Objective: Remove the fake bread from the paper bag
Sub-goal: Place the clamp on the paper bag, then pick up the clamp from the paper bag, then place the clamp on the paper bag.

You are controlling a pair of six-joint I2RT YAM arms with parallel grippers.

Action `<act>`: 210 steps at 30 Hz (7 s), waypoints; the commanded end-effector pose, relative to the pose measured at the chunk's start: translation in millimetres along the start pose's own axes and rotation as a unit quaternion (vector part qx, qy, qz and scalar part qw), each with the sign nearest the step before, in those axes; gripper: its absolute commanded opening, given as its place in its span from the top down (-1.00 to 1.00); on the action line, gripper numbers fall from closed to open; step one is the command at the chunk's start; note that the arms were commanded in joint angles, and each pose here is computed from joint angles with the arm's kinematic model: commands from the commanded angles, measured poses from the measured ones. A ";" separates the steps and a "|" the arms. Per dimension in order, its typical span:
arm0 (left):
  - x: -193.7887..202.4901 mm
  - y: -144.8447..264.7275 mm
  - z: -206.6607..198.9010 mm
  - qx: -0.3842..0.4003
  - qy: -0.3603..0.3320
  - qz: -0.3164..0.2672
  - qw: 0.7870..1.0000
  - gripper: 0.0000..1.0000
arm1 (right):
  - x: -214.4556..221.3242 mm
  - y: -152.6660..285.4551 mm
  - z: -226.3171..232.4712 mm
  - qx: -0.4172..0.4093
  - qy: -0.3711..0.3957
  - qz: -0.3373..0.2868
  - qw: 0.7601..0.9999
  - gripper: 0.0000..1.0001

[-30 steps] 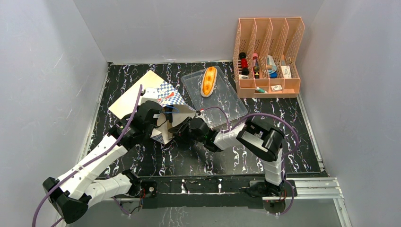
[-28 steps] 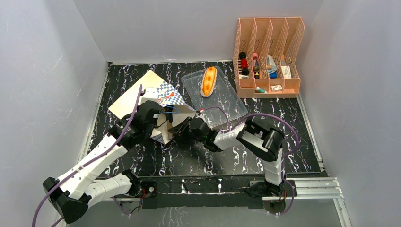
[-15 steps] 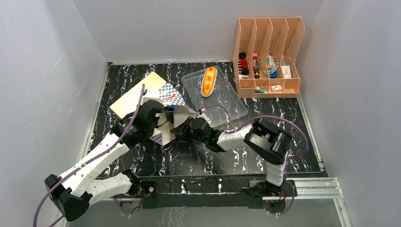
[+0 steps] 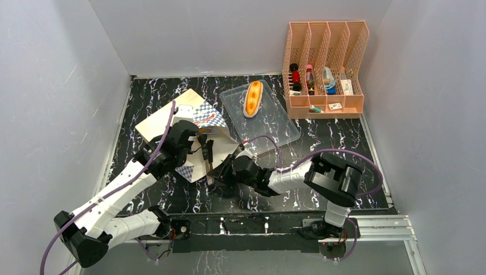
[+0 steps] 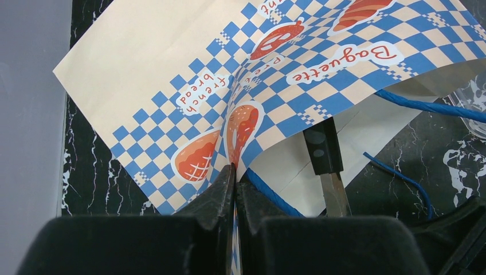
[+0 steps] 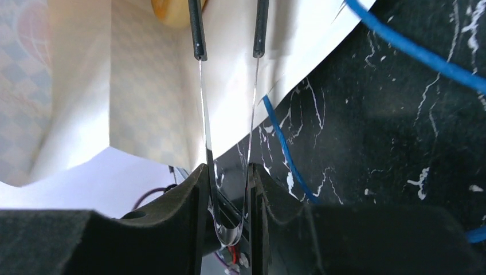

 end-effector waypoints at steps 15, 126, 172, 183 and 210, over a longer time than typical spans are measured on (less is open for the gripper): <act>1.7 -0.7 1.6 -0.005 0.006 -0.010 1.000 1.00 | 0.8 -2.9 -33.7 0.265 0.407 -0.133 0.864 0.98; 7.0 0.9 -3.1 0.024 0.029 -0.011 0.999 0.73 | -26.8 -46.8 -19.8 0.121 0.488 -0.151 0.851 -0.16; 12.6 3.7 -2.3 0.043 0.025 -0.019 0.999 0.71 | -28.8 -39.9 25.8 -0.075 0.235 -0.056 0.967 0.11; 11.3 6.1 -2.4 0.055 0.033 -0.030 0.997 0.71 | -21.7 -50.4 44.3 -0.142 -0.132 -0.039 0.980 0.11; 6.6 8.7 -1.0 0.056 0.030 -0.032 0.997 0.70 | -10.0 -57.7 34.9 -0.019 -0.040 -0.091 0.995 0.12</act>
Point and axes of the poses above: each gripper's point midway between its finger pads, its own y axis back along the fingers, its own z axis along the line the jaws close on, x = y × z, the point moved 9 cm from there along y, back along the fingers, and after that the axes turned 7 degrees about -y, right-handed, at the moved point
